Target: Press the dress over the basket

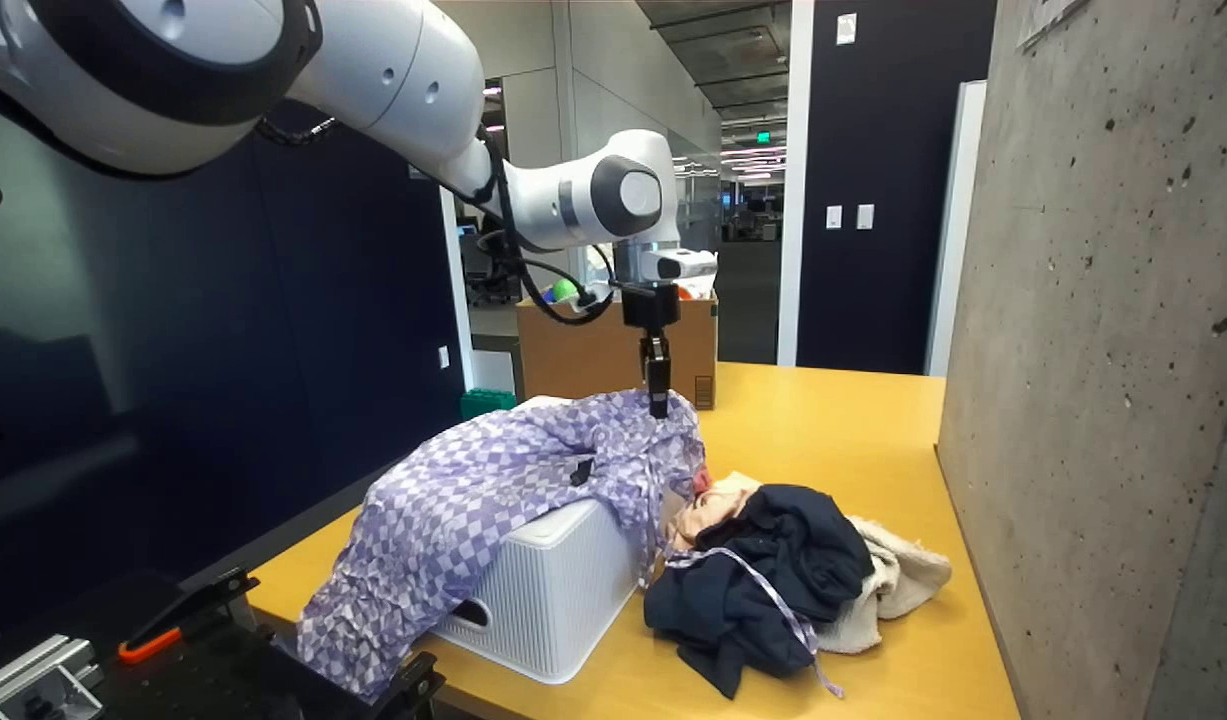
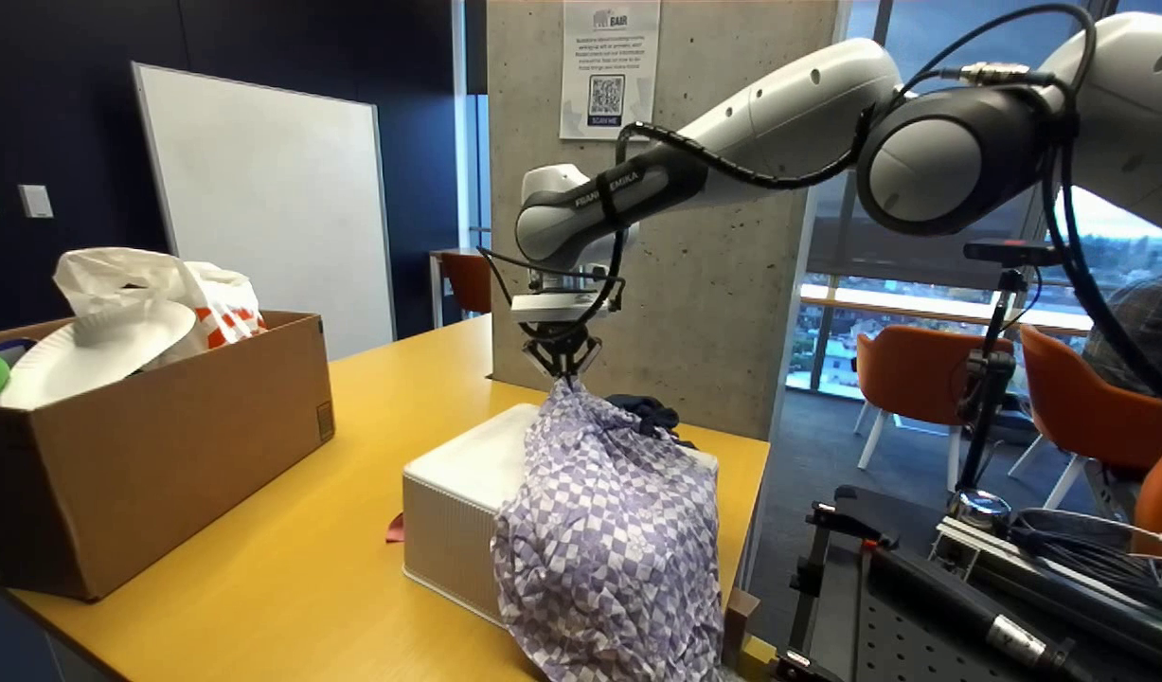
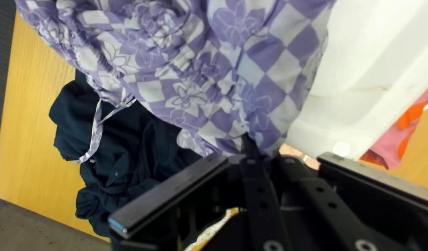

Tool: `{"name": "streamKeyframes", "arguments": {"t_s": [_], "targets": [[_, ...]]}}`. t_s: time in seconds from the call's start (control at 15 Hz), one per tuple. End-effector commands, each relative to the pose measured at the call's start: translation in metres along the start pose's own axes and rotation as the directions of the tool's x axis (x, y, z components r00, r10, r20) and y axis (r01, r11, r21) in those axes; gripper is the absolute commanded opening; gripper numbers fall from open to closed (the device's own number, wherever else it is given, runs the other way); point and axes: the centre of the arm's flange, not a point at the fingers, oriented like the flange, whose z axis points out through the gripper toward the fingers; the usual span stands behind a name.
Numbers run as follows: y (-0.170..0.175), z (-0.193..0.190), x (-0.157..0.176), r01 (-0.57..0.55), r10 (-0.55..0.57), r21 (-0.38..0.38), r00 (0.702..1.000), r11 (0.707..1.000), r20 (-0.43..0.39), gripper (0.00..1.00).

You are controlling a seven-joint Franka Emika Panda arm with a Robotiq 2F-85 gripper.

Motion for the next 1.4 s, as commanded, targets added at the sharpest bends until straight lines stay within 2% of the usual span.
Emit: {"name": "streamKeyframes", "arguments": {"t_s": [0.0,0.27,0.67,1.33], "targets": [[-0.046,-0.011,0.062,0.038,-0.039,-0.027,0.999,0.999,-0.022,0.01],[-0.047,-0.017,0.076,0.076,-0.077,-0.027,0.997,0.997,-0.013,0.01],[-0.065,-0.008,0.064,0.163,-0.164,-0.026,0.986,0.986,-0.036,0.01],[-0.056,-0.016,0.077,0.185,-0.195,-0.086,0.974,0.979,-0.116,0.01]]}}
